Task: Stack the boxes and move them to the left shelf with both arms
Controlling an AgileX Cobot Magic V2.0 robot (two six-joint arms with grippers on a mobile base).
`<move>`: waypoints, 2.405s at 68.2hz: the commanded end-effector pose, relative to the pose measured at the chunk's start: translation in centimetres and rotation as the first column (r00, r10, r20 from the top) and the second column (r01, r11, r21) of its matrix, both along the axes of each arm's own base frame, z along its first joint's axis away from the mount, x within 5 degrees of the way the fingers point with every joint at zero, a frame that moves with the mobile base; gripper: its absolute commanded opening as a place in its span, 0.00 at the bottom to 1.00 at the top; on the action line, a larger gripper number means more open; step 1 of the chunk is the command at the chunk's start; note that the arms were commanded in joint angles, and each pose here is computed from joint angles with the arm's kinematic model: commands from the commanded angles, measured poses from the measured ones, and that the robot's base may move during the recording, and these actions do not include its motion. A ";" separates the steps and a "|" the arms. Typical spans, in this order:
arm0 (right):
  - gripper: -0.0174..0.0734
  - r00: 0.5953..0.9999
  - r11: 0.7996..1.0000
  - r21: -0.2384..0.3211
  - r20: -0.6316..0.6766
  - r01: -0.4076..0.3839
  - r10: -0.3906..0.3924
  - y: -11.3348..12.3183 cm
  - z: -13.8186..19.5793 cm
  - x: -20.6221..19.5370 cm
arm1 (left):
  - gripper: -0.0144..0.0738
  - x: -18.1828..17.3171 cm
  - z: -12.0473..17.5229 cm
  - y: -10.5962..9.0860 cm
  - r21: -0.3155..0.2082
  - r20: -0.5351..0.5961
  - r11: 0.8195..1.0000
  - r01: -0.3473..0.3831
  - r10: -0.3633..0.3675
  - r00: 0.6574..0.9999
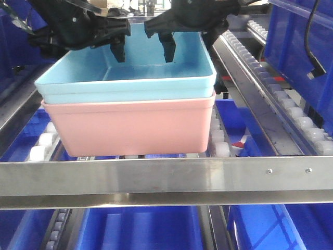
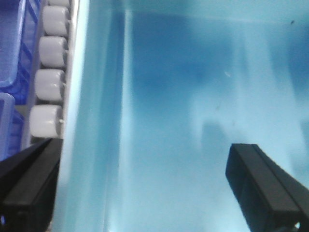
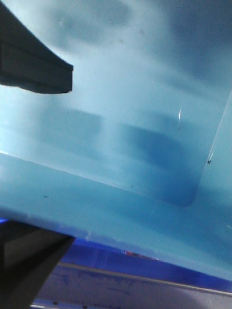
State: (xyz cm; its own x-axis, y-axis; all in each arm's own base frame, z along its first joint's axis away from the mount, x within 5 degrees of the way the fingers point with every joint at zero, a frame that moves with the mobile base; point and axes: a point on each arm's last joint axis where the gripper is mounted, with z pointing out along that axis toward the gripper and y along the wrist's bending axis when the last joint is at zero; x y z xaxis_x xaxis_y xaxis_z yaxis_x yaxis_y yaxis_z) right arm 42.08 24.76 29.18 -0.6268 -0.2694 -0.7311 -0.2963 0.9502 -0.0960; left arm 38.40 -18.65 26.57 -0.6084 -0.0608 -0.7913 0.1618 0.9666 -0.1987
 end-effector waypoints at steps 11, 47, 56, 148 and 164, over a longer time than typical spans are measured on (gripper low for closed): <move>0.78 0.982 0.994 0.097 0.186 -0.055 0.036 -0.4 7.8 -2.3 | 0.77 -2.0 7.6 -0.3 -0.066 0.230 0.995 0.080 -0.063 0.971; 0.78 0.986 0.999 0.053 0.167 -0.011 0.002 -1.7 9.4 -3.5 | 0.77 -3.0 8.9 1.1 0.025 0.215 0.999 0.022 -0.027 0.976; 0.77 0.981 0.997 0.072 0.194 -0.013 -0.001 -2.2 10.9 -4.2 | 0.77 -3.9 10.1 1.9 0.033 0.224 0.999 -0.001 -0.006 0.975; 0.23 0.891 0.940 0.191 0.414 -0.283 0.184 -11.6 9.5 -22.6 | 0.16 -25.3 11.8 9.2 0.096 0.364 0.956 0.277 -0.293 0.884; 0.23 0.848 0.917 0.221 0.496 -0.333 0.189 -15.0 7.4 -27.7 | 0.16 -29.3 10.1 11.2 0.106 0.431 0.918 0.382 -0.389 0.814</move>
